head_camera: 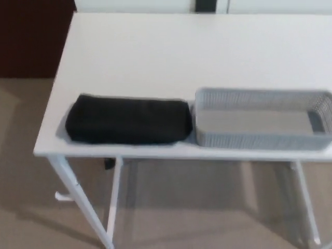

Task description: The robot walk towards a table in front and pick up a black pencil case on the left hand side and put the pencil case into a small container on the right hand side

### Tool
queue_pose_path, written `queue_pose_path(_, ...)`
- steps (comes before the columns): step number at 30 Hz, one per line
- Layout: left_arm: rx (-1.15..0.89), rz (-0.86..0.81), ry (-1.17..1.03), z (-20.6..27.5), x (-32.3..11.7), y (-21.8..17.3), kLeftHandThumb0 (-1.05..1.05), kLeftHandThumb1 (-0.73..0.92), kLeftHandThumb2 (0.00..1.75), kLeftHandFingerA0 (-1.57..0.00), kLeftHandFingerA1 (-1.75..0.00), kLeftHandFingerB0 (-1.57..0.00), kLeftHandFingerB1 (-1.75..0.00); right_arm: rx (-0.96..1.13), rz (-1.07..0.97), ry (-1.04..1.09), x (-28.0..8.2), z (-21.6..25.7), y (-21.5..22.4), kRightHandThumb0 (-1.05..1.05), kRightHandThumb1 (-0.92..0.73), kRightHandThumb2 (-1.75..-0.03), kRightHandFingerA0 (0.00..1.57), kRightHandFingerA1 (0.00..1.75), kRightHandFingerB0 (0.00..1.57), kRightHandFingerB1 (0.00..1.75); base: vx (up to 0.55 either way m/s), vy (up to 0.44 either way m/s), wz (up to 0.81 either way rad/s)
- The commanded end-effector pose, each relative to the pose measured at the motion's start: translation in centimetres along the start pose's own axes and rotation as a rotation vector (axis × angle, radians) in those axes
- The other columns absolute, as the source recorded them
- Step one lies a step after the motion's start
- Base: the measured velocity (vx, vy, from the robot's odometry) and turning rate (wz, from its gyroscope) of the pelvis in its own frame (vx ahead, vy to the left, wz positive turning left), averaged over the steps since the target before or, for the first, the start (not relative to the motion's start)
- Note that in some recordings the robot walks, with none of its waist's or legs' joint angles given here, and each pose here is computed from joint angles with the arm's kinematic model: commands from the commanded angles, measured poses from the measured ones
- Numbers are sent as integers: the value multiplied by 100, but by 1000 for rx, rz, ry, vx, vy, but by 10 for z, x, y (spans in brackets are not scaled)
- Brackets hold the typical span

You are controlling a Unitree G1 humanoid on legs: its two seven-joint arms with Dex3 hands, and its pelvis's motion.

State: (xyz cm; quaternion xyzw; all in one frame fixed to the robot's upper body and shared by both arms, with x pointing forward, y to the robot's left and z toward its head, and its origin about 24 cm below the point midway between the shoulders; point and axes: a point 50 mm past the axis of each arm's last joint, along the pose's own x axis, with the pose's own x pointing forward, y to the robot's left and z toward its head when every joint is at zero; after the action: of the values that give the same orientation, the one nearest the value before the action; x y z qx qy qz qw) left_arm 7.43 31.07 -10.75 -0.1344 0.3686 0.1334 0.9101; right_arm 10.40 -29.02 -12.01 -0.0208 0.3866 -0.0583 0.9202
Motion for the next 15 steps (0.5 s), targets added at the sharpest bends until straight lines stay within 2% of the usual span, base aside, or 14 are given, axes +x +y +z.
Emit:
queue_pose_path(1, 4, 20, 9, -2, -4, 6, -16, 48, 54, -40, -39, -32, -33, 0, -14, 13, -3, -4, -3, -40, -45, -71, 54, 56, 40, 49, 309, -239, 11)
queue_pose_path(3, 6, 15, 4, -1, -3, 6, -17, 48, 54, -42, -40, -32, -34, -7, -14, 9, -3, -3, -3, -39, -45, -70, 54, 55, 40, 48, 242, -157, 12)
queue_pose_path(4, 9, 18, 5, 0, -3, 5, -16, 49, 54, -41, -39, -32, -34, -1, -13, 9, -3, -3, -3, -31, -55, -56, 59, 47, 46, 41, 182, -66, -9)
queue_pose_path(5, 6, 18, 4, 1, -3, 5, -15, 47, 54, -39, -39, -31, -34, 2, -14, 9, -2, -2, -3, -40, -44, -71, 54, 56, 40, 49, 178, -59, -9)
queue_pose_path(6, -1, 15, 1, 1, -2, 5, -15, 47, 54, -39, -39, -31, -34, 3, -15, 8, -1, -1, -3, -40, -44, -71, 54, 56, 40, 49, 173, -51, -12)
queue_pose_path(8, 7, 12, 2, 1, -2, 6, -17, 47, 54, -42, -39, -32, -33, 11, -12, 9, -1, -1, -3, -39, -44, -70, 54, 56, 41, 49, 172, -35, -14)
queue_pose_path(9, 4, 20, -1, 3, -1, 5, -17, 46, 53, -45, -40, -34, -34, 2, -11, 4, -1, 0, -3, -33, -53, -55, 58, 48, 46, 41, 0, 0, 0)
queue_pose_path(11, 7, 23, -1, 3, 0, 5, -17, 46, 53, -47, -40, -33, -34, 3, -14, 6, 0, 0, -3, -33, -53, -55, 59, 48, 47, 41, 88, 130, -20)
queue_pose_path(12, 1, 26, 0, 2, 0, 5, -20, 46, 55, -46, -42, -32, -35, 5, -9, 5, -1, 0, -4, -40, -44, -70, 53, 55, 42, 49, 174, 88, 5)
queue_pose_path(13, 3, 25, -2, 3, 1, 5, -16, 46, 53, -44, -40, -33, -34, 3, -9, 4, 0, 1, -4, -33, -52, -55, 59, 48, 46, 41, 162, 194, -20)
queue_pose_path(14, 6, 24, -4, 4, 2, 5, -16, 46, 53, -44, -40, -33, -34, 1, -11, 2, 0, 2, -4, -33, -52, -55, 59, 48, 46, 41, 159, 191, -7)
queue_pose_path(15, 5, -17, -12, 4, 1, 5, -17, 49, 54, -31, -39, -24, -32, -12, -12, 5, 0, 2, -4, -42, -43, -71, 52, 55, 40, 49, 78, 137, 4)
